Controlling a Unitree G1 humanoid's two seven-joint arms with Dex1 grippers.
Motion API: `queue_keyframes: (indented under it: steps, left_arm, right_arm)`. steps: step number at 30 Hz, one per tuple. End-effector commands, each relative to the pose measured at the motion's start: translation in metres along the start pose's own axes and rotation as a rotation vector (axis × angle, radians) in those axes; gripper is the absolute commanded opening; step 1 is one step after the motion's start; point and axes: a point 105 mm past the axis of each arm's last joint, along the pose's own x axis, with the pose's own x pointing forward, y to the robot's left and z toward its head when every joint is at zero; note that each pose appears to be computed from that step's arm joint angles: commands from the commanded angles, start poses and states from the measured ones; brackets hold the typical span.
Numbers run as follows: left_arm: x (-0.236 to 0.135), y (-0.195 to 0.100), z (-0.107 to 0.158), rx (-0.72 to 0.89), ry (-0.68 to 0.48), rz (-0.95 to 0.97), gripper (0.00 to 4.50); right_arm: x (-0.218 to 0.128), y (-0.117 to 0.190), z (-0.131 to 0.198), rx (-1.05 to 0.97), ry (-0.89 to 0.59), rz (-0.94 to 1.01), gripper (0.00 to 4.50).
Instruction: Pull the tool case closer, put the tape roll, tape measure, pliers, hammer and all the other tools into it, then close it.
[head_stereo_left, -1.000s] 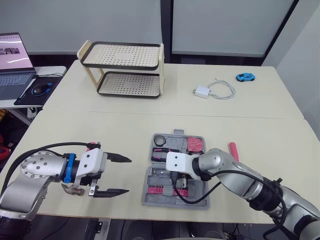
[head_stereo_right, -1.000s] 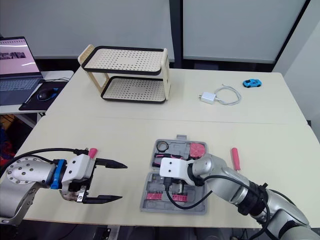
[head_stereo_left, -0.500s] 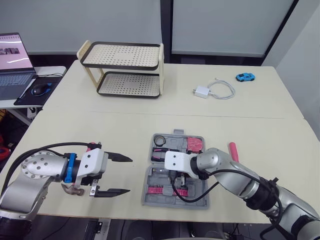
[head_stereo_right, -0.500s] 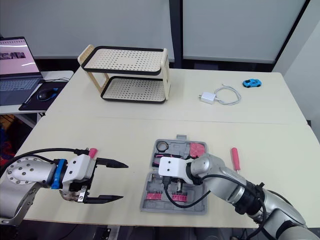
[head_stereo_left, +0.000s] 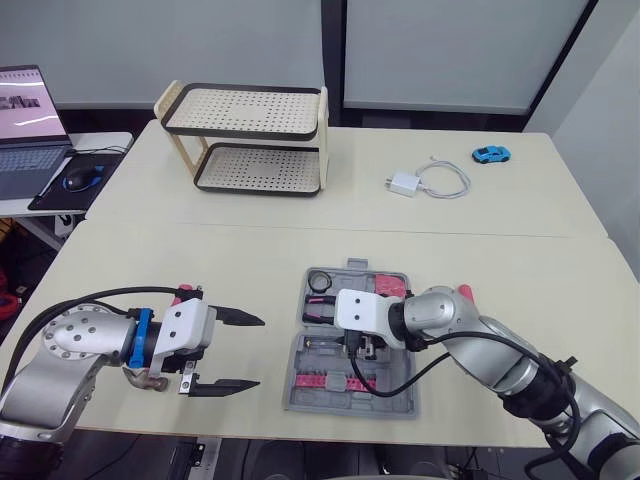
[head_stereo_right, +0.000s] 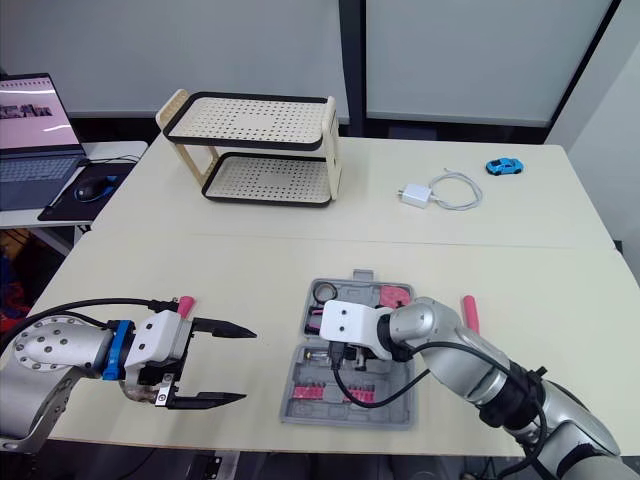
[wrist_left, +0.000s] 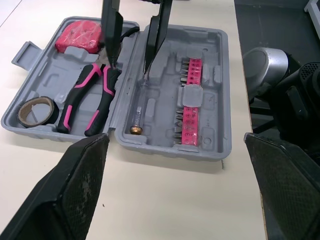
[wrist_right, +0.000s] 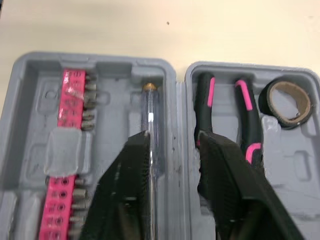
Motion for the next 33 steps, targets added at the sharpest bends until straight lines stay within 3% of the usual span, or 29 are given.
queue_keyframes:
  steps: [1, 4, 24, 33]
  left_arm:
    - [0.000, 0.000, 0.007, 0.032, -0.011, -0.001, 4.50]
    - [0.000, 0.000, 0.007, 0.031, -0.011, -0.002, 4.50]
    - [0.001, -0.003, 0.008, 0.025, -0.011, -0.005, 4.50]
    - [-0.008, 0.003, 0.003, -0.037, -0.026, 0.074, 4.50]
  right_arm:
    - [0.003, 0.006, 0.005, -0.036, -0.021, 0.026, 0.64]
    - [0.008, 0.007, 0.002, -0.031, -0.014, 0.034, 0.02]
    - [0.024, 0.013, -0.029, 0.042, 0.088, 0.062, 0.02]
    - [0.002, 0.004, 0.015, -0.006, -0.129, 0.034, 0.02]
